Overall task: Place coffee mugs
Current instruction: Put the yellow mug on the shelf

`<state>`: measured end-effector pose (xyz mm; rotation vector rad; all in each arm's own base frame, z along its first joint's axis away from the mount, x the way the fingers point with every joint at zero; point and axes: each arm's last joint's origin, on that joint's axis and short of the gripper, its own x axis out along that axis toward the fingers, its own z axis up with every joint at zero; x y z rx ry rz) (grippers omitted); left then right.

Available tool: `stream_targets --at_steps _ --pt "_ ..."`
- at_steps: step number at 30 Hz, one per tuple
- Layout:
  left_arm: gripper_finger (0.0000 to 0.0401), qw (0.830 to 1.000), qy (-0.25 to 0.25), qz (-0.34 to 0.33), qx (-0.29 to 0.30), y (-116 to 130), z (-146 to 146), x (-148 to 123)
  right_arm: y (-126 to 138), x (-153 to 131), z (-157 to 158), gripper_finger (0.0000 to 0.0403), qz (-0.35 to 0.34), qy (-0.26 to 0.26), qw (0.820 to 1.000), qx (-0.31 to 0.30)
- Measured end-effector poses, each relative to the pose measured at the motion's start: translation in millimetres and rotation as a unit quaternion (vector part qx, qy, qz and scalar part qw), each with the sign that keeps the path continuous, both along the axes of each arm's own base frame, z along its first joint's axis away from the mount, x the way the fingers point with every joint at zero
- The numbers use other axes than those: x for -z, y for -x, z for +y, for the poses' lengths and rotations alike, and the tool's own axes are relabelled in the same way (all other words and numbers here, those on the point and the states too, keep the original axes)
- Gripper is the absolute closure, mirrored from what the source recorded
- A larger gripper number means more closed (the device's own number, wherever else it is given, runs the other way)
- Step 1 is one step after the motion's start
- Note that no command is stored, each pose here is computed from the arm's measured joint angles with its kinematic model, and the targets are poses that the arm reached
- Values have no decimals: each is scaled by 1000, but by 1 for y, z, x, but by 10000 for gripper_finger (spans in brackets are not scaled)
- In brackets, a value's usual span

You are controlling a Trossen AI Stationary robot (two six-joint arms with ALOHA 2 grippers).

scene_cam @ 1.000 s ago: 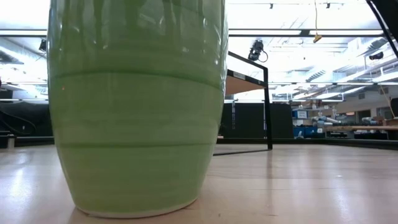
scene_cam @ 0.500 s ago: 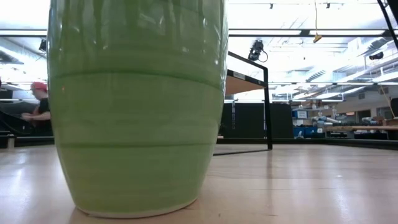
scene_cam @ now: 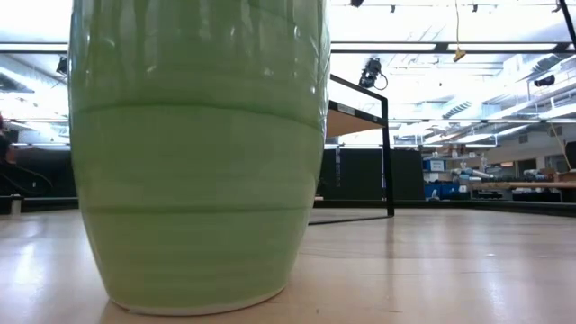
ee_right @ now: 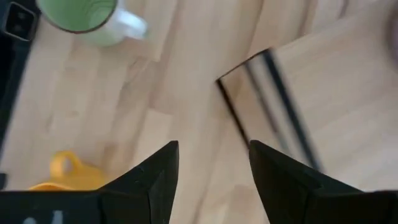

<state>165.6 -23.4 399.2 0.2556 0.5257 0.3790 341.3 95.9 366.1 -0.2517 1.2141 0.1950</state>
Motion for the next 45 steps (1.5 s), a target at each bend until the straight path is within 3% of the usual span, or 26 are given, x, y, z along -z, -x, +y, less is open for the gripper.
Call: stream_targets --at_steps 6,19,25,29,39,45 --pt "273 999 -34 -18 22 -4 -1 -7 14 9 33 201 28 -17 999 30" --pt "273 996 -67 -42 40 -7 -2 -14 49 71 95 202 113 -14 986 122" --pt "273 996 -67 -42 40 -7 -2 -14 60 98 102 202 140 8 980 139" --pt "273 996 -67 -42 40 -7 -2 -14 63 116 103 204 171 -5 977 130" --pt "273 996 -67 -41 40 -7 -2 -14 68 134 98 227 193 7 972 130" --pt "273 996 -67 -41 40 -7 -2 -14 65 148 97 235 195 -19 973 125"
